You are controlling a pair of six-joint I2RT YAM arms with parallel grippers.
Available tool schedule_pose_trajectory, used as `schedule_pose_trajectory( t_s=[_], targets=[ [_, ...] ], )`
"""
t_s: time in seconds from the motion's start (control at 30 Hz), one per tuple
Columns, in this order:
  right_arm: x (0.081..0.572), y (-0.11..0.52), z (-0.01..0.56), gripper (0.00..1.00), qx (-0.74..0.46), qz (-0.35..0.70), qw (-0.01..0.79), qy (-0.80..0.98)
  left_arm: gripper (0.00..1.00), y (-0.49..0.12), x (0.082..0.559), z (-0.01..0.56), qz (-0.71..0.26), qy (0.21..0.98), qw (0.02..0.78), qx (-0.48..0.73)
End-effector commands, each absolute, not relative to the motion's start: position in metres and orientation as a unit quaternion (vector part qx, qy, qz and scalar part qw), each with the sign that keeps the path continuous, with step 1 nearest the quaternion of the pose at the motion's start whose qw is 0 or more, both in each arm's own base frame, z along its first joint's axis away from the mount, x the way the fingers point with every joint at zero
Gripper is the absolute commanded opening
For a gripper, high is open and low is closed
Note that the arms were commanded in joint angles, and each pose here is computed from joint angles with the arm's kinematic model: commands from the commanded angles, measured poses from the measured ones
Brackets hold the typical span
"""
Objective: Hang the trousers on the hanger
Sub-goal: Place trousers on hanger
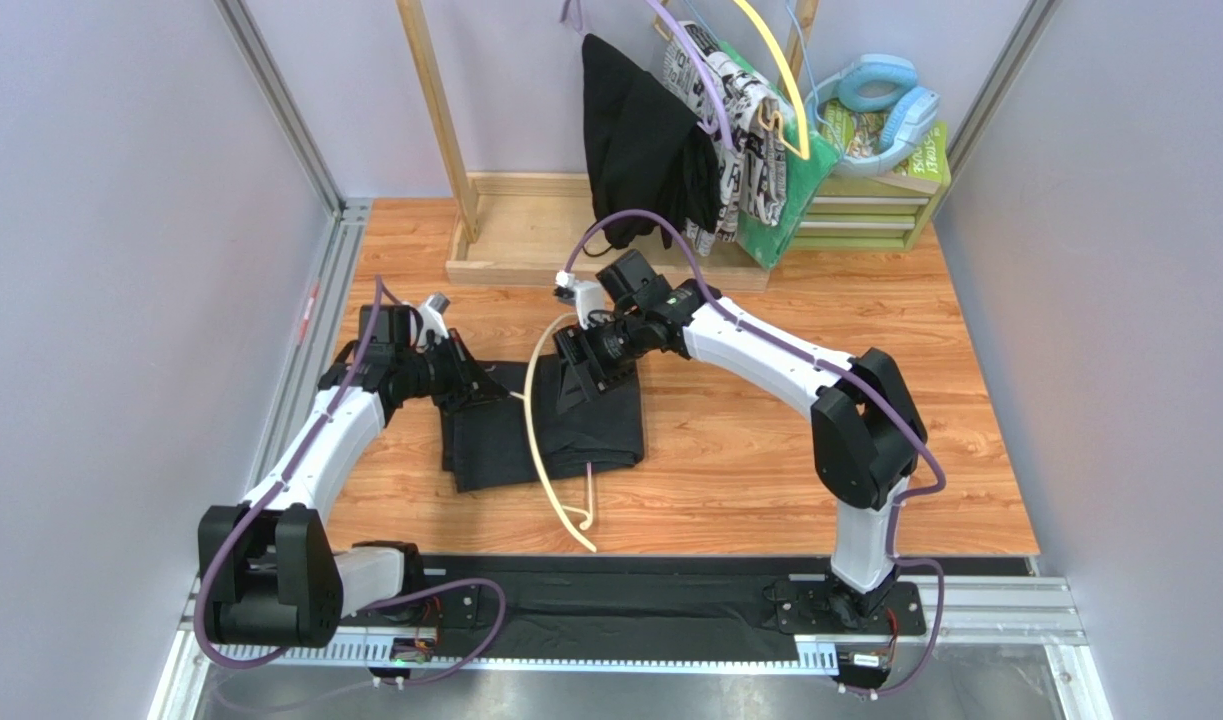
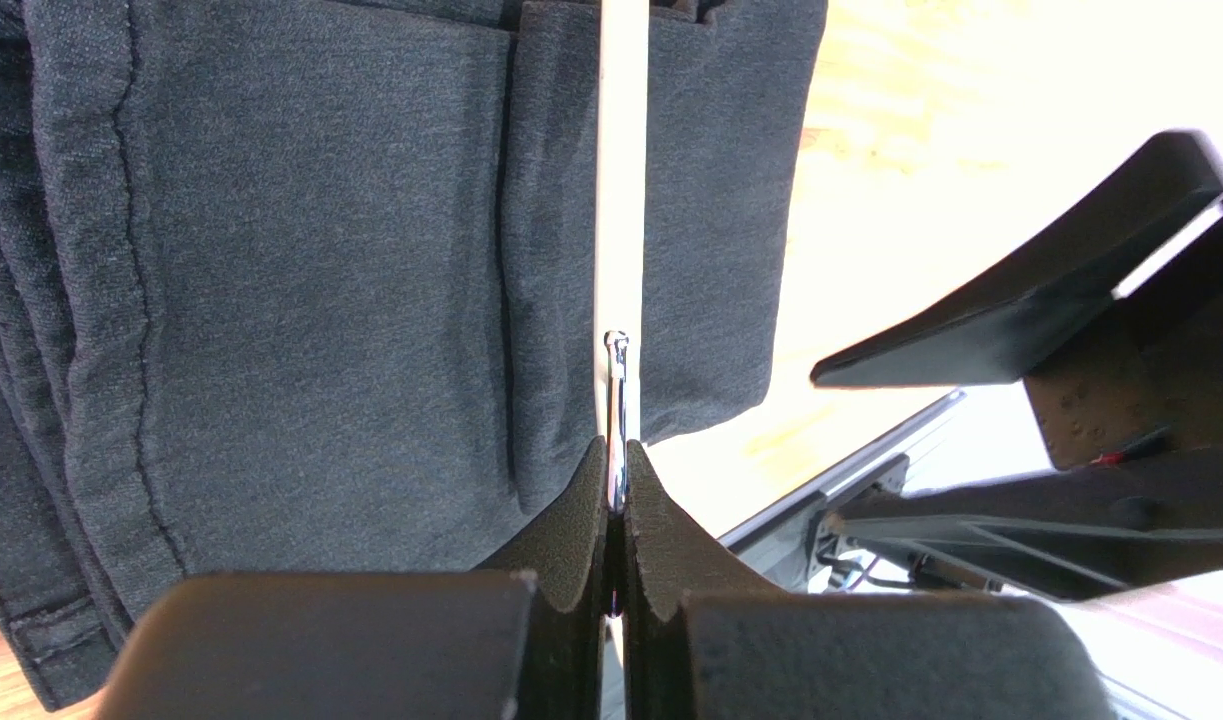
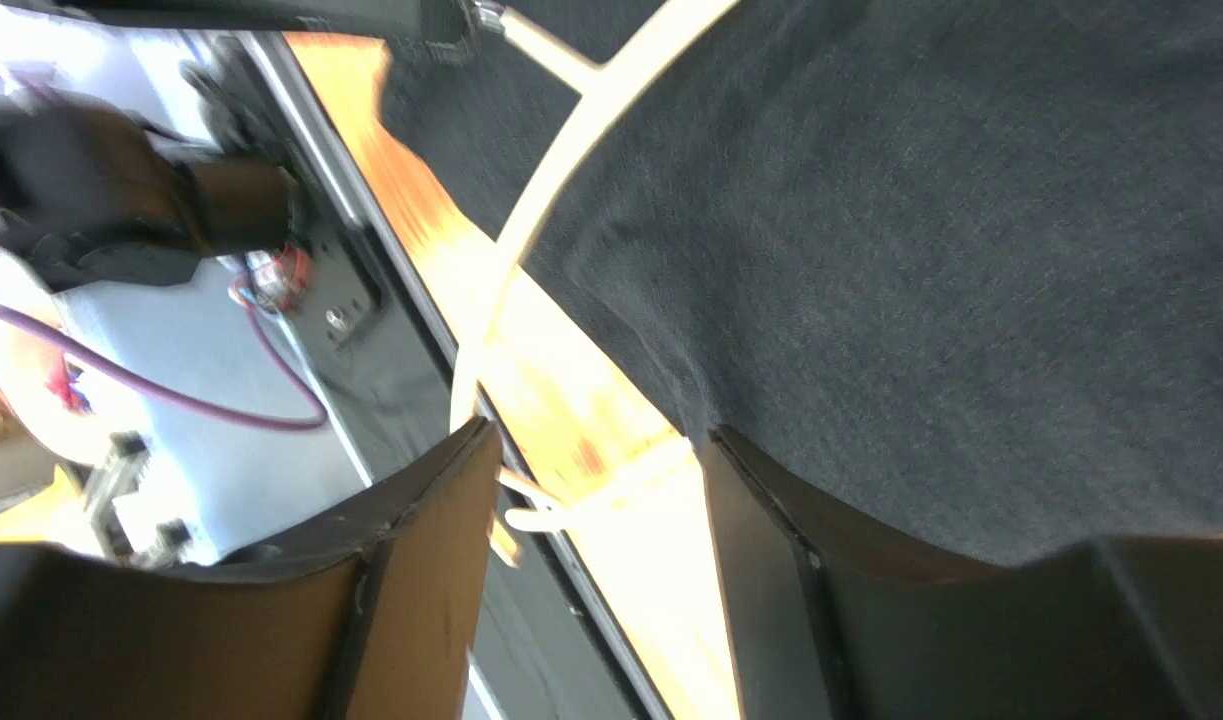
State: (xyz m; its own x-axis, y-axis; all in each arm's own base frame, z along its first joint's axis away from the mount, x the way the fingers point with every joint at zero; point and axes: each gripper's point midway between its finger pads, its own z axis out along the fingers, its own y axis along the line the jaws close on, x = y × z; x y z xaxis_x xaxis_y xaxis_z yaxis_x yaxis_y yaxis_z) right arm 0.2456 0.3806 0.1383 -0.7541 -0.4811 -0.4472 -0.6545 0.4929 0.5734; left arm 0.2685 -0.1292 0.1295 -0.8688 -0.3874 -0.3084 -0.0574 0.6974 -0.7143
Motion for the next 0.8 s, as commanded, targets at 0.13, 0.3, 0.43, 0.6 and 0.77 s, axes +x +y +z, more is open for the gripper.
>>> schedule_pose_trajectory(
  t_s=[0.13,0.3,0.43,0.6,0.77],
  targets=[
    [0.256,0.437,0.157,0.76,-0.227,0.455,0.129,0.851,0.00,-0.130,0.283,0.160,-0.374,0.883,0.233,-0.161],
    [0.257,0.464,0.152,0.66,-0.213,0.472,0.128,0.846,0.00,-0.129,0.283,0.166,-0.366,0.886,0.233,-0.164],
    [0.260,0.474,0.137,0.60,-0.204,0.476,0.104,0.849,0.00,-0.129,0.282,0.171,-0.368,0.883,0.236,-0.169],
    [0.256,0.482,0.141,0.12,-0.205,0.508,0.083,0.833,0.00,-0.131,0.281,0.174,-0.373,0.881,0.237,-0.168],
    [0.253,0.470,0.156,0.00,-0.184,0.550,0.062,0.813,0.35,-0.135,0.278,0.200,-0.424,0.850,0.284,-0.128]
  ],
)
